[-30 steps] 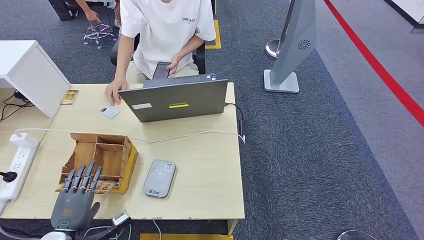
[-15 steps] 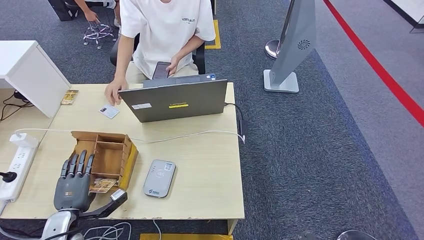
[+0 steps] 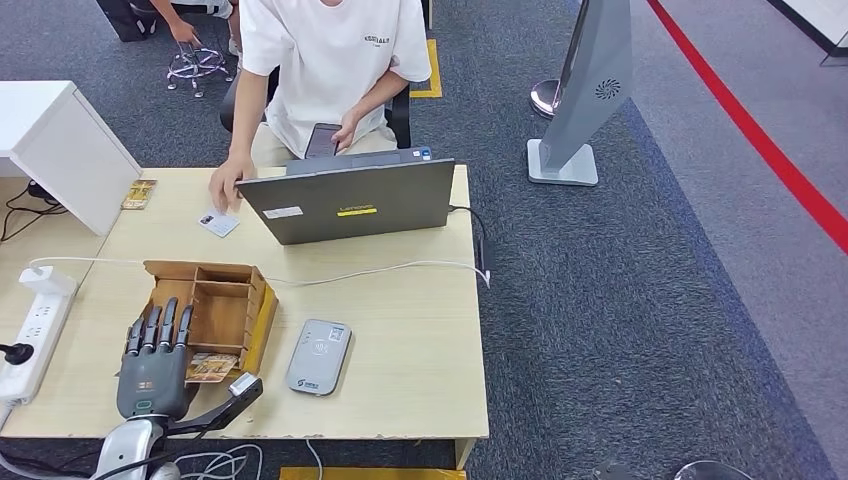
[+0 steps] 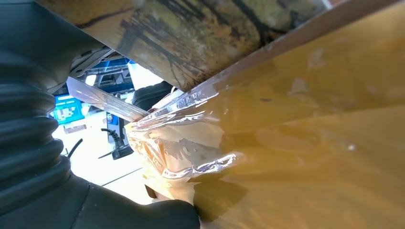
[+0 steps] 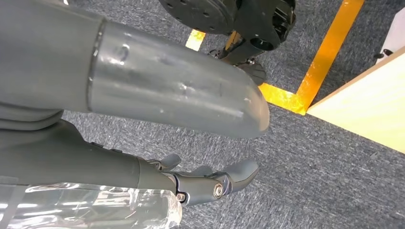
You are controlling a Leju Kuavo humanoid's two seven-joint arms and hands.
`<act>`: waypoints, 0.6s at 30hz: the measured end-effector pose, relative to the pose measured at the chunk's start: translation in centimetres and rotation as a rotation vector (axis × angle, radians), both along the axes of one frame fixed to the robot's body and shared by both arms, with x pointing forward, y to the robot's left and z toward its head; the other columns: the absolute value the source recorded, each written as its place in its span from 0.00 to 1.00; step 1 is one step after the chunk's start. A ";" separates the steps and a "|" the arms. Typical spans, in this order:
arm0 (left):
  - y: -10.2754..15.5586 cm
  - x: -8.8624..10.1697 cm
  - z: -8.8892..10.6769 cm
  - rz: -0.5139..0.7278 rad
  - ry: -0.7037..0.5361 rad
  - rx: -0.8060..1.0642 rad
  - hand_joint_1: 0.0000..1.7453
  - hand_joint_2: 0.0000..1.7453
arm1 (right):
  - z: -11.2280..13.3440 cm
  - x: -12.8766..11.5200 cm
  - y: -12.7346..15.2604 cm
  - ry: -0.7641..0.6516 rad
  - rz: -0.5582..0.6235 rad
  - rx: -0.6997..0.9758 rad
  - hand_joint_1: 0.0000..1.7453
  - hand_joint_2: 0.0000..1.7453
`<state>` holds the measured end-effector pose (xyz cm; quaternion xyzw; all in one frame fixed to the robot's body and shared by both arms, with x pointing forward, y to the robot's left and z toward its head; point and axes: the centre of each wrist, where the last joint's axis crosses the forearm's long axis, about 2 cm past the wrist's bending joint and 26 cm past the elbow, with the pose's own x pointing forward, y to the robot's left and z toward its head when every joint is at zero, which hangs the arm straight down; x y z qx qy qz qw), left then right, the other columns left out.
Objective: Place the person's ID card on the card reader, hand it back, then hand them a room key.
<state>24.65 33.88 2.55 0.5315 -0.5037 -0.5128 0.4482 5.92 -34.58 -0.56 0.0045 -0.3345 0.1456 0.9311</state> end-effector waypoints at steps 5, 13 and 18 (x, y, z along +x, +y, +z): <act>-0.4 -0.1 0.0 -0.007 -0.007 -0.005 0.00 1.00 | 0.0 -0.1 0.0 0.005 -0.002 0.003 0.00 0.00; -2.4 -1.8 1.3 -0.058 -0.079 0.030 0.00 1.00 | 0.2 -1.1 -0.1 0.024 -0.007 -0.001 0.00 0.00; -3.9 -2.8 2.3 -0.088 -0.124 0.020 0.00 1.00 | 0.4 -1.4 -0.1 0.026 -0.003 -0.001 0.00 0.00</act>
